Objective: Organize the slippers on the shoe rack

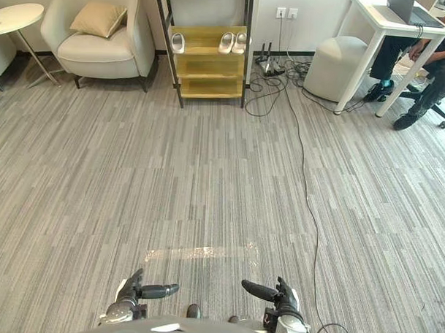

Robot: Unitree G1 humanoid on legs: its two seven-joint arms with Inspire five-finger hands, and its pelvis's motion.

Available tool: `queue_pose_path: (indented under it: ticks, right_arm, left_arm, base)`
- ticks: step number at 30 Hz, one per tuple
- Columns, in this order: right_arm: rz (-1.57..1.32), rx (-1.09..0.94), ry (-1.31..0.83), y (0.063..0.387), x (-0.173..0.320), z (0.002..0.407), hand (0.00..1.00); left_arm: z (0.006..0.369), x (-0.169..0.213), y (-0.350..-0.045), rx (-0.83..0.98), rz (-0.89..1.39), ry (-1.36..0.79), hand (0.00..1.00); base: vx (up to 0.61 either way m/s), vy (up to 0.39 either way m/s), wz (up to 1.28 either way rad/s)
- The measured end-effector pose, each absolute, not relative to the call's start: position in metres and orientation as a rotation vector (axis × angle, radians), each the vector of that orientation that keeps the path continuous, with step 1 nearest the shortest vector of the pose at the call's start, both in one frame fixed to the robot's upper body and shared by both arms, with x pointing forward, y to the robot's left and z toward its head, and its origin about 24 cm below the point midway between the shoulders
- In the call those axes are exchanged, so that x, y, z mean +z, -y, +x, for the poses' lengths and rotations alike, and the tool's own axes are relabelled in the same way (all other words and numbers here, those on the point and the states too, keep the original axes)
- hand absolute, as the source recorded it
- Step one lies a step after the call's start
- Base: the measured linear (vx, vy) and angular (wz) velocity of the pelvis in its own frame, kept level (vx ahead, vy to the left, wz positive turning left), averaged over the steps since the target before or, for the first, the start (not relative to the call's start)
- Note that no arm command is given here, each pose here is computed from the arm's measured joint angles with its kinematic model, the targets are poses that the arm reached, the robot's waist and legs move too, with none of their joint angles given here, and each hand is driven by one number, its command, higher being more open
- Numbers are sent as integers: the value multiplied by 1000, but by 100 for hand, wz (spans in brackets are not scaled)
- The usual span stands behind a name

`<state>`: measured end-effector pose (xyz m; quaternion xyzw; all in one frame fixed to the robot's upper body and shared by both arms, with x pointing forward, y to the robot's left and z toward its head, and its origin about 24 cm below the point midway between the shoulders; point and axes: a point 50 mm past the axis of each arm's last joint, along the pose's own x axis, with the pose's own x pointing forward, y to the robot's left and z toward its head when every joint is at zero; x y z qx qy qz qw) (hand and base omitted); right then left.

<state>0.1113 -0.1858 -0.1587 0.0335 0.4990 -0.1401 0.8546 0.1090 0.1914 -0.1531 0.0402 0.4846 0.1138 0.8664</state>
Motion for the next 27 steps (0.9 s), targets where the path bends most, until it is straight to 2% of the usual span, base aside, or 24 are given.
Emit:
queue_pose_path:
  ticks: [9, 15, 27]
  right_arm:
    - [61, -259, -1048, 183, -158, 115, 100]
    - [37, -215, -1011, 179, -154, 132, 100]
    - [18, -216, -953, 190, -145, 147, 100]
  left_arm:
    - [114, -153, -190, 194, 116, -1011, 100]
    - [122, -150, -191, 182, 131, -989, 100]
    - [132, -147, -190, 158, 159, -978, 100]
  base:
    - [0, 0, -5]
    - [24, 31, -38]
    - [179, 72, 8]
